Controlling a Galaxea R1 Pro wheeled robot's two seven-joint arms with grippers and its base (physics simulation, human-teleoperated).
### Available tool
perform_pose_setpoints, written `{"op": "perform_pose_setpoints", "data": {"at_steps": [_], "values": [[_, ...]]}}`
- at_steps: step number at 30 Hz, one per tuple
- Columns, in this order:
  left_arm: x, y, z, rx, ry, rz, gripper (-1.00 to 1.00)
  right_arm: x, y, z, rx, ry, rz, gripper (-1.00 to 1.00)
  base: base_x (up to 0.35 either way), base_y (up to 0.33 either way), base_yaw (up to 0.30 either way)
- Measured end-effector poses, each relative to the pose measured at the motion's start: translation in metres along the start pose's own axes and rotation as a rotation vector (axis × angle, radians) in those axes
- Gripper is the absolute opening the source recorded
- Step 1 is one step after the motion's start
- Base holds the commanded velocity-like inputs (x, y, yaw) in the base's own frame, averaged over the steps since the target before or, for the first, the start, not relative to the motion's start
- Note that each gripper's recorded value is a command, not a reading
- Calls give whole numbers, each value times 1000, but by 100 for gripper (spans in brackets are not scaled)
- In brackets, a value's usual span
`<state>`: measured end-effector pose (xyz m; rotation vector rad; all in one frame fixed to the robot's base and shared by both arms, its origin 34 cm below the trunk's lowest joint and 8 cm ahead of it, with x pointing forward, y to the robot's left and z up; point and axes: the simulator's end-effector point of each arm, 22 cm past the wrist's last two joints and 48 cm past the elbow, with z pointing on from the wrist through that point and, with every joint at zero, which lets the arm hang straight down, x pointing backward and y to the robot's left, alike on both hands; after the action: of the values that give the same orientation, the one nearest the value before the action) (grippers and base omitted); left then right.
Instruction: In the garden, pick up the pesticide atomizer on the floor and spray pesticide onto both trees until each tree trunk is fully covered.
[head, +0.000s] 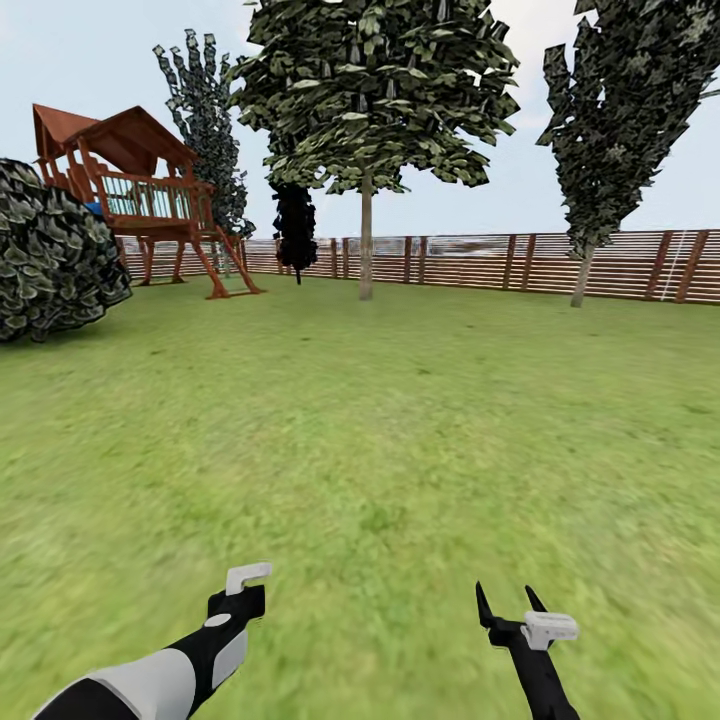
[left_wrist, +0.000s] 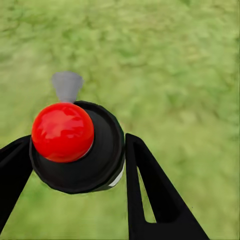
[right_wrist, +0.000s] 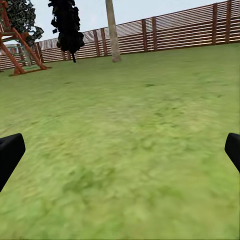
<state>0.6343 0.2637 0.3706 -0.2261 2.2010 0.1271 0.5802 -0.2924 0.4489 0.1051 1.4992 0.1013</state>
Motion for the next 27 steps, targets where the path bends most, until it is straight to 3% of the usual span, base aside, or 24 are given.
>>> {"op": "perform_pose_setpoints", "data": {"at_steps": [27], "values": [[0,0,0,0,0,0,-100,0,0,0,0,0,0,100,337,0,0]]}}
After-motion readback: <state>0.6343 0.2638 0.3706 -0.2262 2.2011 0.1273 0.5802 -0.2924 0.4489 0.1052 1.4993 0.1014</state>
